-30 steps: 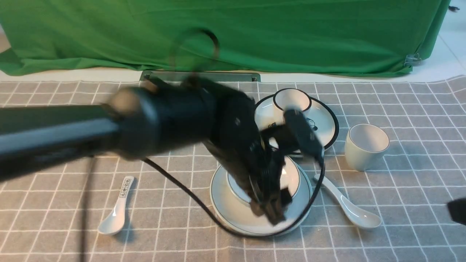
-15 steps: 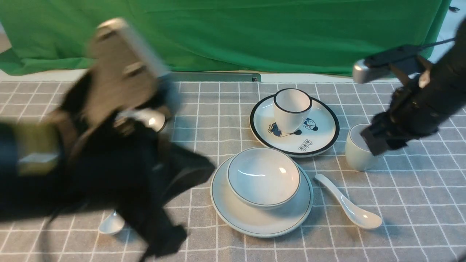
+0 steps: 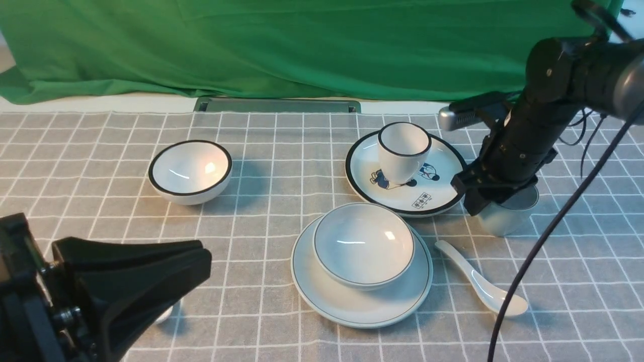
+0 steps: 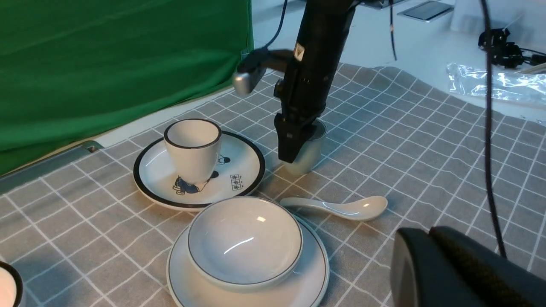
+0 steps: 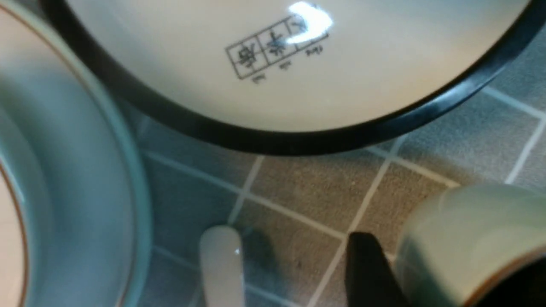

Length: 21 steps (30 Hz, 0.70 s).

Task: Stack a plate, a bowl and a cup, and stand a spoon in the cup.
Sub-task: Use the right arm to grab a blue teacup, then use the right arm to put the blue teacup into the blue rice bowl in the middle

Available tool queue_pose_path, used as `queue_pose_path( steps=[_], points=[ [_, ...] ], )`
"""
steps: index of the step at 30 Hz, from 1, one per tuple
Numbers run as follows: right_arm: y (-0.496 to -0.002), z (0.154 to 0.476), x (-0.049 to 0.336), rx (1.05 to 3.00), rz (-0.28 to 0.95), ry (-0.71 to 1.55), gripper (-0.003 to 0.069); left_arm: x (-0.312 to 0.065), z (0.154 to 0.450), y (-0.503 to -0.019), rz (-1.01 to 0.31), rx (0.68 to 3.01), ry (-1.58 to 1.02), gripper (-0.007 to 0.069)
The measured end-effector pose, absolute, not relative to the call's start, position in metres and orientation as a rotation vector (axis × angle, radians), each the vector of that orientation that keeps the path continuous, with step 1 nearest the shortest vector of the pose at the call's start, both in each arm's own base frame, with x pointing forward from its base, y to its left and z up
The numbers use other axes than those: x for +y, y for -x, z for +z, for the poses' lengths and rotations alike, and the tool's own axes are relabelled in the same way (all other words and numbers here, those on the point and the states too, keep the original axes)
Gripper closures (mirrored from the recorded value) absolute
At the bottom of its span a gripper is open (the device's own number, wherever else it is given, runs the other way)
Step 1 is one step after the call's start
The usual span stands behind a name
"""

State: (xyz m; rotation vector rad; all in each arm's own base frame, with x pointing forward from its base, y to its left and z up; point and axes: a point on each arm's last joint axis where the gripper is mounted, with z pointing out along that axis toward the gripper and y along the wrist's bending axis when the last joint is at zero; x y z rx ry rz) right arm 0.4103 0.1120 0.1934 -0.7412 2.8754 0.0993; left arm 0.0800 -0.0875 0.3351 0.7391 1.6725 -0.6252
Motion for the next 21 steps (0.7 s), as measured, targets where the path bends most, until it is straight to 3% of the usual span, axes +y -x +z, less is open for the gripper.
queue_pose_path(
  steps=[2, 3, 4, 9, 14, 17, 19, 21],
  points=[
    [-0.41, 0.192, 0.112, 2.884, 0.096, 0.768, 0.0452, -0.088, 0.334, -0.08, -0.626, 1.677, -0.74, 0.0617],
    [-0.407, 0.192, 0.111, 2.905, 0.097, 0.784, 0.0542, -0.088, 0.334, -0.08, -0.625, 1.682, -0.744, 0.0616],
    [-0.406, 0.195, 0.111, 2.906, 0.094, 0.792, 0.0565, -0.088, 0.333, -0.08, -0.624, 1.686, -0.748, 0.0615],
    [-0.385, 0.237, 0.118, 2.888, 0.117, 0.824, 0.0568, -0.087, 0.33, -0.079, -0.592, 1.713, -0.776, 0.0615],
    [-0.325, 0.301, 0.192, 2.673, 0.27, 1.076, 0.0567, -0.086, 0.328, -0.079, -0.578, 1.714, -0.799, 0.0615],
    [-0.306, 0.3, 0.225, 2.625, 0.312, 1.196, 0.0567, -0.086, 0.328, -0.079, -0.576, 1.714, -0.8, 0.0615],
    [-0.297, 0.278, 0.258, 2.598, 0.331, 1.292, 0.0567, -0.086, 0.328, -0.079, -0.576, 1.716, -0.802, 0.0615],
    [-0.301, 0.264, 0.266, 2.608, 0.328, 1.297, 0.0567, -0.086, 0.328, -0.079, -0.576, 1.72, -0.805, 0.0615]
  ],
)
